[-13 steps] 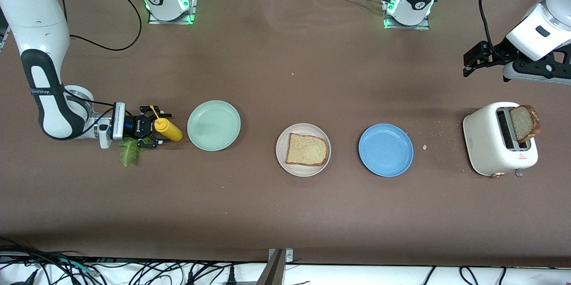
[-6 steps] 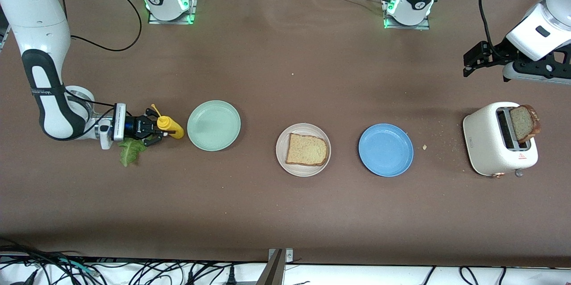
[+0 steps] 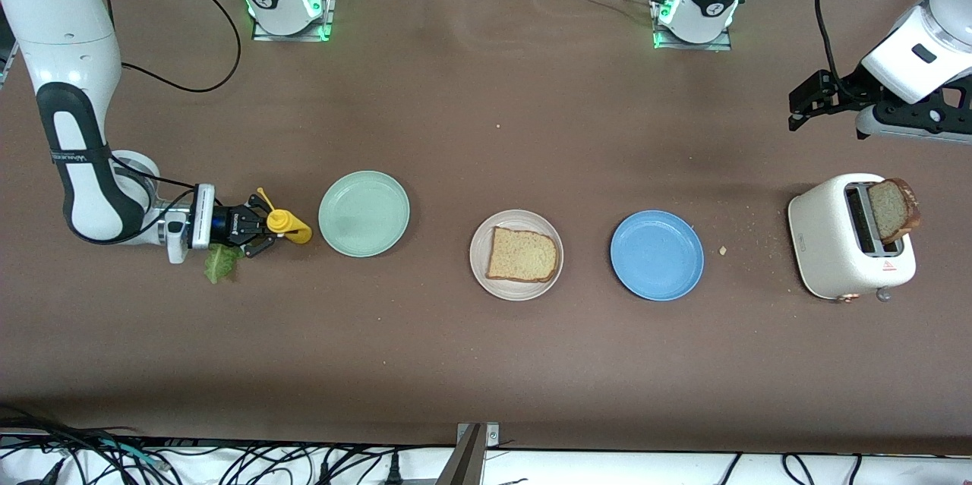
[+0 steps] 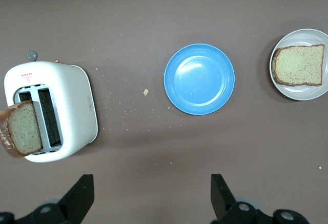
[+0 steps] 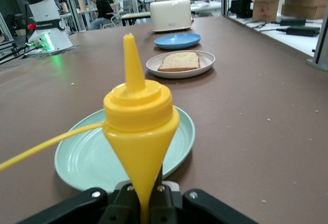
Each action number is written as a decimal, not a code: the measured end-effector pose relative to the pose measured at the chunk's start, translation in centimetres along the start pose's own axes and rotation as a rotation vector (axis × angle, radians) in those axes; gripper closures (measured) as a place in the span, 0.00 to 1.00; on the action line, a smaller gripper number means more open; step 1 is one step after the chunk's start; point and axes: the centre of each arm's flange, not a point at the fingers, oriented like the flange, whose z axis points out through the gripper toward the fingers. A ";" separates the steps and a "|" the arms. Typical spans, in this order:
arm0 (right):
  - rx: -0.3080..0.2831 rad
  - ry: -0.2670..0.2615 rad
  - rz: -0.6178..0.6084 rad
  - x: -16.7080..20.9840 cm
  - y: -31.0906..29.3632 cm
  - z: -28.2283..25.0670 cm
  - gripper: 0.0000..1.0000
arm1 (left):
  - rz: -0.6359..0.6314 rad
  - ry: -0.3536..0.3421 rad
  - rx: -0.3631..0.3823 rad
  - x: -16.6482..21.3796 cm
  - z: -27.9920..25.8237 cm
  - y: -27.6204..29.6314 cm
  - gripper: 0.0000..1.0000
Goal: Make sandwich in beige plate with both arms
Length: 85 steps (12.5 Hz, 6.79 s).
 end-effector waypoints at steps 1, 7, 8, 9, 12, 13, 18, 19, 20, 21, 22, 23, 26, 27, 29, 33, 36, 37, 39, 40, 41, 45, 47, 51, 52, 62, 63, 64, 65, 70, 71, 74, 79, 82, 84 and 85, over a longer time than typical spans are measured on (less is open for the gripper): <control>0.009 -0.027 0.021 1.0 0.8 -0.3 0.96 | 0.000 0.000 0.000 0.0 0.0 0.0 0.00; 0.015 -0.146 0.170 6.7 4.0 -0.6 0.96 | 0.000 0.000 0.000 0.0 0.0 0.0 0.00; 0.003 -0.177 0.196 7.9 4.3 -0.5 0.96 | -0.001 0.000 0.000 0.0 0.0 0.0 0.00; -0.003 -0.220 0.226 9.1 4.5 -0.2 0.96 | -0.001 0.000 0.000 0.0 0.0 0.0 0.00; -0.029 -0.345 0.291 13.8 5.0 1.2 0.96 | -0.002 0.000 0.000 0.0 0.0 0.0 0.00; -0.033 -0.370 0.306 15.3 5.0 2.5 0.96 | -0.003 0.000 0.000 0.0 0.0 0.0 0.00; -0.070 -0.632 0.391 23.1 5.2 10.8 0.96 | -0.006 0.000 0.000 0.0 0.0 0.0 0.00; -0.088 -0.687 0.404 24.9 5.0 12.4 0.96 | -0.007 0.000 0.000 0.0 0.0 0.0 0.00; -0.108 -0.739 0.414 26.4 4.7 14.0 0.96 | -0.007 0.000 0.000 0.0 0.0 0.0 0.00; -0.131 -0.798 0.422 27.8 4.3 15.7 0.96 | -0.007 0.000 0.000 0.0 0.0 0.0 0.00; -0.149 -0.858 0.423 28.8 3.7 17.5 0.96 | -0.007 0.000 0.000 0.0 0.0 0.0 0.00; -0.170 -0.923 0.413 29.8 2.9 19.7 0.96 | -0.008 0.000 0.000 0.0 0.0 0.0 0.00; -0.234 -1.089 0.343 32.7 -0.3 26.5 0.96 | -0.008 0.000 0.000 0.0 0.0 0.0 0.00; -0.248 -1.133 0.313 33.2 -1.3 28.4 0.96 | -0.008 0.000 0.000 0.0 0.0 0.0 0.00; -0.285 -1.213 0.252 34.1 -3.1 31.7 0.96 | -0.008 0.000 0.000 0.0 0.0 0.0 0.00; -0.348 -1.385 0.129 34.6 -6.9 37.6 0.96 | -0.008 0.000 0.000 0.0 0.0 0.0 0.00; -0.384 -1.500 0.034 33.6 -8.1 40.5 0.96 | -0.009 0.000 0.000 0.0 0.0 0.0 0.00; -0.394 -1.531 0.007 32.9 -8.5 41.5 0.96 | -0.009 0.000 0.000 0.0 0.0 0.0 0.00; -0.406 -1.573 -0.028 31.9 -8.5 42.4 0.96 | -0.009 0.000 0.000 0.0 0.0 0.0 0.00; -0.413 -1.582 -0.033 31.7 -8.2 42.3 0.96 | -0.009 0.000 0.000 0.0 0.0 0.0 0.00; -0.417 -1.586 -0.034 31.6 -8.0 42.2 0.96 | -0.009 0.000 0.000 0.0 0.0 0.0 0.00; -0.426 -1.602 -0.047 31.3 -7.8 42.1 0.96 | -0.009 0.000 0.000 0.0 0.0 0.0 0.00; -0.427 -1.603 -0.047 31.4 -7.8 42.1 0.96 | -0.009 0.000 0.000 0.0 0.0 0.0 0.00; -0.443 -1.606 -0.034 33.1 -7.6 41.5 0.96 | -0.009 0.000 0.000 0.0 0.0 0.0 0.00; -0.451 -1.596 -0.027 34.0 -7.4 41.2 0.96 | -0.009 0.000 0.000 0.0 0.0 0.0 0.00; -0.299 -1.139 0.337 38.5 -0.8 25.2 0.96 | -0.010 -0.006 0.000 0.0 0.3 -0.1 0.00; -0.270 -1.071 0.371 38.5 -0.3 22.8 0.96 | -0.010 -0.009 -0.001 0.0 0.4 -0.1 0.00; -0.235 -0.995 0.405 38.3 0.1 20.4 0.96 | -0.010 -0.013 -0.001 0.1 0.7 -0.1 0.00; -0.198 -0.919 0.432 37.8 0.3 18.3 0.96 | -0.008 -0.020 -0.002 0.1 1.0 0.0 0.00; -0.044 -0.616 0.437 31.9 1.4 10.9 0.96 | -0.007 -0.045 -0.005 0.7 2.4 0.3 0.00; -0.007 -0.566 0.410 29.9 1.4 9.7 0.96 | -0.008 -0.044 -0.005 0.7 2.4 0.3 0.00; 0.083 -0.419 0.299 24.5 1.1 5.1 0.96 | -0.009 -0.045 -0.005 0.7 2.4 0.3 0.00; 0.174 -0.268 0.088 18.3 -0.2 -1.4 0.96 | -0.022 -0.045 0.001 0.7 2.4 0.8 0.00; 0.194 -0.112 -0.033 12.0 -0.3 -1.7 0.96 | -0.023 -0.045 0.002 0.7 2.4 1.1 0.00; 0.195 -0.040 -0.087 7.9 -0.3 -0.4 0.96 | -0.024 -0.045 0.002 0.7 2.4 1.1 0.00; 0.194 -0.018 -0.108 6.5 -0.2 0.3 0.96 | -0.025 -0.045 0.002 0.7 2.4 1.1 0.00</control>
